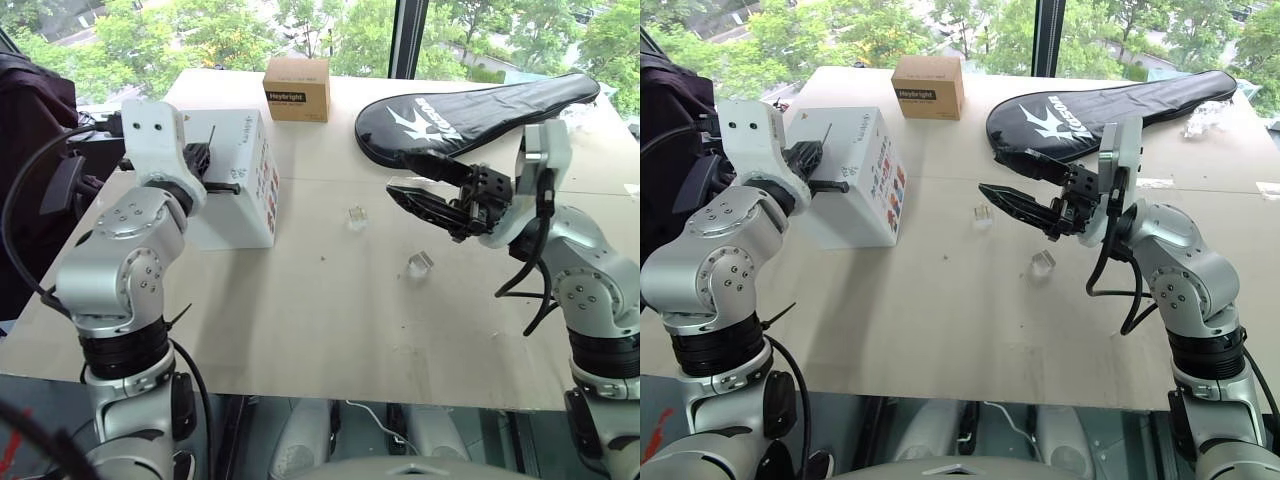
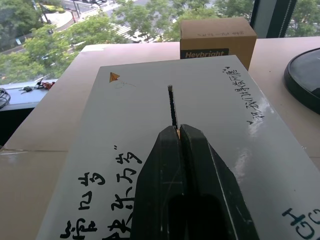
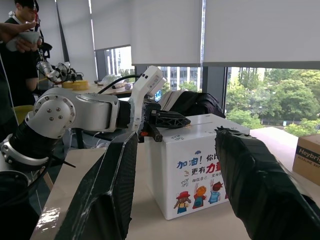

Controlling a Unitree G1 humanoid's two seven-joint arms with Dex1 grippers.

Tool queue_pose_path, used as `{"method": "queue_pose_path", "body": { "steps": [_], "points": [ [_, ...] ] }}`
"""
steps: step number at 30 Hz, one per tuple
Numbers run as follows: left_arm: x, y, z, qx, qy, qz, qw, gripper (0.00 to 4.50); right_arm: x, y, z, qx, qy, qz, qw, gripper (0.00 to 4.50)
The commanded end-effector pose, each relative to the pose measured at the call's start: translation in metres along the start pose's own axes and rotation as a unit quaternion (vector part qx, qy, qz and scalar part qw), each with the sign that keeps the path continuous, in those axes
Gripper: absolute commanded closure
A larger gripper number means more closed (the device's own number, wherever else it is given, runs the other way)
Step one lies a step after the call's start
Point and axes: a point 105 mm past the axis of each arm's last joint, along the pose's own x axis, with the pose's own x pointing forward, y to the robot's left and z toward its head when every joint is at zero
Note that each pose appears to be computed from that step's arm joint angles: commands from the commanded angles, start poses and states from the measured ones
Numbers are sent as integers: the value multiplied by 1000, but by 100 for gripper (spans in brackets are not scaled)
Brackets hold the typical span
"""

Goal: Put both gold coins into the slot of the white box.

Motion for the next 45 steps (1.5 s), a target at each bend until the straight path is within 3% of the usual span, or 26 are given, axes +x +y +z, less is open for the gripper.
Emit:
{"method": "queue_pose_path", "body": {
  "steps": [1, 8, 13, 16, 18, 22, 25, 28, 45],
  "points": [
    [1, 3, -4, 2, 10, 9, 1000, 392, -1, 3, 13, -26, -17, 4, 1000, 178],
    [1, 12, 16, 17, -46, 26, 998, 98, -2, -1, 4, -29, 6, -16, 999, 178],
    [-7, 4, 55, 9, -145, -39, 989, 98, 0, -9, -34, -38, 85, -72, 993, 178],
    [-40, -33, 76, 5, -203, -235, 951, 98, 7, -22, -83, -50, 171, -130, 975, 178],
    [-56, -49, 65, 28, -178, -318, 931, 98, 10, -27, -99, -55, 189, -150, 969, 178],
    [-101, -69, 3, 78, -29, -461, 883, 98, 24, -52, -131, -38, 229, -232, 945, 178],
    [-108, -61, -22, 88, 26, -455, 886, 98, 37, -63, -146, -27, 233, -274, 933, 178],
    [-104, -51, -34, 86, 35, -422, 902, 98, 51, -61, -155, -32, 232, -268, 935, 178],
    [-104, -49, -47, 65, 27, -380, 922, 98, 64, -64, -171, -25, 230, -310, 922, 178]
  ]
}}
